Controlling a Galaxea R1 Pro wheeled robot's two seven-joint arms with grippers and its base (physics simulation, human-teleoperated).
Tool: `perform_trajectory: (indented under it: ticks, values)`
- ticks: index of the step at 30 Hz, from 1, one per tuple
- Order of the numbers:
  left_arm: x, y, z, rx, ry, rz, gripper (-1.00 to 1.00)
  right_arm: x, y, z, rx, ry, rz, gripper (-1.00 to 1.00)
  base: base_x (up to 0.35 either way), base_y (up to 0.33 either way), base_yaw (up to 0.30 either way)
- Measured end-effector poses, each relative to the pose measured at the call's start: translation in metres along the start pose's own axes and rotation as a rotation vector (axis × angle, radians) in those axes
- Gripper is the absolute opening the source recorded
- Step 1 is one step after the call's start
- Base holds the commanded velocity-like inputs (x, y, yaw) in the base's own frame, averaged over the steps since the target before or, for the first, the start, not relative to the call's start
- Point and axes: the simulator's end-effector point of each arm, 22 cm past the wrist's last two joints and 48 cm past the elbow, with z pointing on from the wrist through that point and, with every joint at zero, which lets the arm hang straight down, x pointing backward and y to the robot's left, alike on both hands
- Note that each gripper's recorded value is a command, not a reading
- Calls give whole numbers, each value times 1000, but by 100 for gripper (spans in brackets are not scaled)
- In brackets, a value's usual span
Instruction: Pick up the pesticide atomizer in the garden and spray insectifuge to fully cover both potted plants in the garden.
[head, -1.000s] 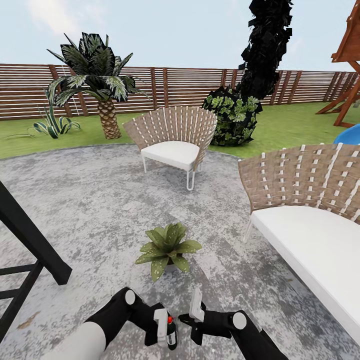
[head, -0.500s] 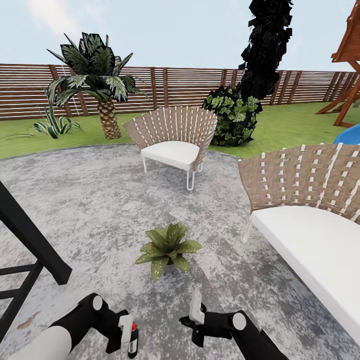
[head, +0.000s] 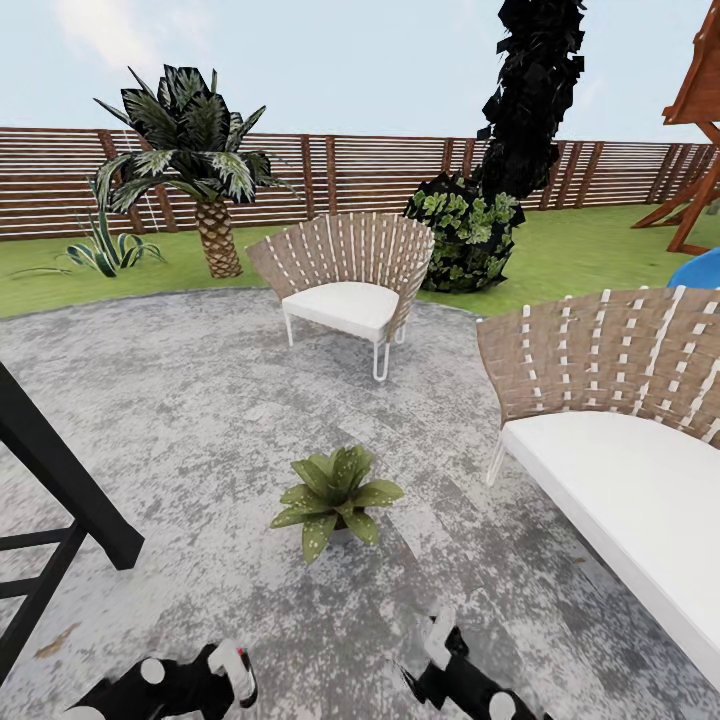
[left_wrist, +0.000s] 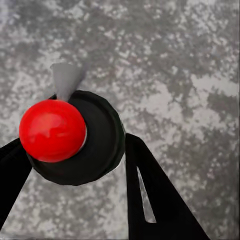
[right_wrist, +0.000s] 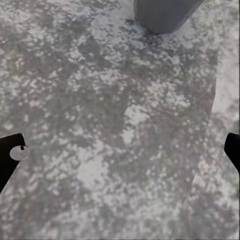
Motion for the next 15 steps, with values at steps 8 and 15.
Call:
perform_trajectory:
  ticks: [8, 15]
  values:
    - [44, 43, -19, -411, -162, -397, -100, 117, -44, -50, 449, 239, 384, 100, 0, 0, 0]
    - [95, 57, -43, -625, -167, -619, -100, 135, -59, -72, 546, 195, 486, 100, 0, 0, 0]
